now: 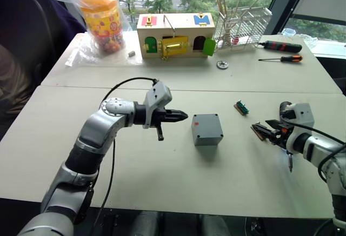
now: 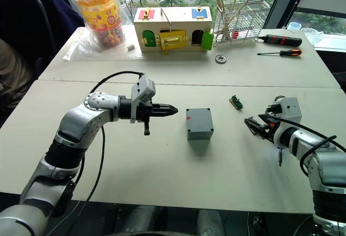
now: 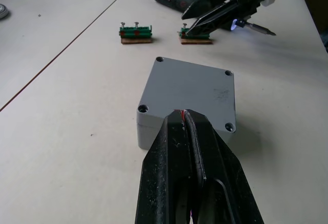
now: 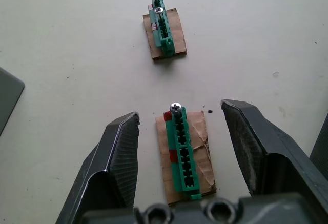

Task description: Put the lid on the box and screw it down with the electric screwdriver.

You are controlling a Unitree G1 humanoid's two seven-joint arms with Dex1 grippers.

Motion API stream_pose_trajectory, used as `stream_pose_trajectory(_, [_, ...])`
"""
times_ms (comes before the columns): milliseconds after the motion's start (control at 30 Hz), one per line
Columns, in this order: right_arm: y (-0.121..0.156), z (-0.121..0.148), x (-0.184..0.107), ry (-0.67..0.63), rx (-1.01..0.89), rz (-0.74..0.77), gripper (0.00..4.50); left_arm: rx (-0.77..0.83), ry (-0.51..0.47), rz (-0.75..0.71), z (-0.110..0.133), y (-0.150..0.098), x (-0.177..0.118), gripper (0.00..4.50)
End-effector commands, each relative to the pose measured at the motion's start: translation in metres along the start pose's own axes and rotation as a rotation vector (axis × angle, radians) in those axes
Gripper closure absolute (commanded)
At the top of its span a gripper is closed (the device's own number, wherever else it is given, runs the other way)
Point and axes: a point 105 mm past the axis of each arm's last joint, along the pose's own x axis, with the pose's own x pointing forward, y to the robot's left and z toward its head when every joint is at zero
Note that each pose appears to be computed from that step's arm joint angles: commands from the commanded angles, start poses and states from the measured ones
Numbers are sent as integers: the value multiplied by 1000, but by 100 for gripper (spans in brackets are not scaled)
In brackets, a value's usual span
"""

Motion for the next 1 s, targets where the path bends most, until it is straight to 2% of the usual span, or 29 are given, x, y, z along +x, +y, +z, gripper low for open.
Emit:
stream_pose_trajectory(33, [-1,14,-2,-57,-19,-11,173,34,-24,-13,8,-4,1,450])
stream_pose_trajectory(167, [-1,13,1,-58,-16,-12,292,31,-27,-12,7,-4,3,450])
stream_pose_trajectory(267, [-3,13,1,-60,-16,-19,433,31,-25,-12,6,-4,4,450])
stream_pose_trajectory(300, [-3,13,1,-60,-17,-20,447,32,-23,-11,5,-4,5,450])
stream_pose_trajectory(567, [-3,16,0,-72,-23,-17,447,27,-17,-14,1,-6,6,450])
stream_pose_trajectory(1000, [-6,63,-17,-203,-64,-17,447,20,-26,-16,0,-5,7,450])
